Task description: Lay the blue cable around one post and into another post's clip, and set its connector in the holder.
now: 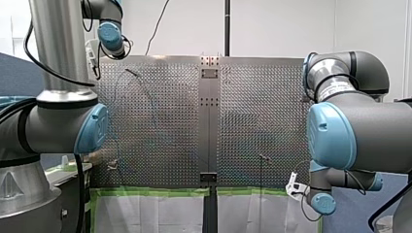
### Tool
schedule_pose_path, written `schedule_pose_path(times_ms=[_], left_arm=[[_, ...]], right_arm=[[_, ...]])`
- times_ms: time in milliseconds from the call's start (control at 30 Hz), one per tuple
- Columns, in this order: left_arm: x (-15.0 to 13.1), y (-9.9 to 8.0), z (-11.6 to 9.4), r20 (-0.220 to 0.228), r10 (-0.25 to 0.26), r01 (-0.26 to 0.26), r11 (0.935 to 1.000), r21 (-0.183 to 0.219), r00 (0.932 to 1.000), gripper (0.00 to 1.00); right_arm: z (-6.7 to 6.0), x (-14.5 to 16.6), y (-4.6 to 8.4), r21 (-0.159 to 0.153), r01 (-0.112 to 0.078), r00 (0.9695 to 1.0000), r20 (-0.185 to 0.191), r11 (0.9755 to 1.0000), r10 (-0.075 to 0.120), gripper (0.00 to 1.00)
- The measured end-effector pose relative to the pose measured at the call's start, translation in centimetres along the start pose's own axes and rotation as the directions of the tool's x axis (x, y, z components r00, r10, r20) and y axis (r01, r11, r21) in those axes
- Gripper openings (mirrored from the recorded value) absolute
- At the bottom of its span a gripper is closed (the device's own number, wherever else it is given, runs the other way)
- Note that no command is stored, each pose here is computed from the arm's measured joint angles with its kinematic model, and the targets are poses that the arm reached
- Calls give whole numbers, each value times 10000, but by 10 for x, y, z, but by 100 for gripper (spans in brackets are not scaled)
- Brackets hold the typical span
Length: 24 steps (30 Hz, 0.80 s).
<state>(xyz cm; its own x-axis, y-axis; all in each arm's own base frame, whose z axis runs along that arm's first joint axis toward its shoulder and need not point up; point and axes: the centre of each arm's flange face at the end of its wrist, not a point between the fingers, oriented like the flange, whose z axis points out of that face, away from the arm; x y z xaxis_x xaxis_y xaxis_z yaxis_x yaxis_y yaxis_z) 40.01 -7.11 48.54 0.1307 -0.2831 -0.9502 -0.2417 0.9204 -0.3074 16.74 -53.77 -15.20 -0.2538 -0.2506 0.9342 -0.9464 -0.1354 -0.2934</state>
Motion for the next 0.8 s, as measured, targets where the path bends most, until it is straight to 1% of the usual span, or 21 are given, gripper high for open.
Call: schedule_pose_path(times_ms=[67, 167, 267, 367, 567, 667, 767, 800], left_arm=[[5, -2, -2, -228, 189, -189, 9998, 9, 9996, 100], [10, -5, -6, -556, 505, -504, 9987, 45, 9972, 100], [13, -7, -10, -846, 828, -823, 9966, 95, 9930, 100], [16, -7, -14, -1116, 1137, -1129, 9935, 142, 9872, 100], [20, -7, -19, -1609, 1730, -1715, 9849, 237, 9717, 100], [20, -7, -22, -1821, 2018, -1994, 9794, 311, 9624, 100], [20, -7, -25, -2041, 2322, -2296, 9726, 366, 9510, 100], [20, -6, -26, -2132, 2444, -2418, 9696, 387, 9459, 100]], right_arm=[[0, 0, 0, 5, 2, 10000, 0, 10000, -2, 0], [0, 0, -1, 13, 3, 10000, 0, 10000, -3, 0], [1, 0, -1, 23, 5, 10000, 6, 10000, -5, 0], [1, 0, -2, 30, 6, 10000, 11, 10000, -7, 0], [1, 0, -3, 51, 11, 10000, 17, 10000, -11, 0], [1, -1, -3, 47, 9, 10000, 29, 10000, -9, 0], [1, -1, -3, 56, 7, 10000, 42, 10000, -7, 0], [0, -1, -3, 59, 6, 10000, 48, 10000, -7, 0]])
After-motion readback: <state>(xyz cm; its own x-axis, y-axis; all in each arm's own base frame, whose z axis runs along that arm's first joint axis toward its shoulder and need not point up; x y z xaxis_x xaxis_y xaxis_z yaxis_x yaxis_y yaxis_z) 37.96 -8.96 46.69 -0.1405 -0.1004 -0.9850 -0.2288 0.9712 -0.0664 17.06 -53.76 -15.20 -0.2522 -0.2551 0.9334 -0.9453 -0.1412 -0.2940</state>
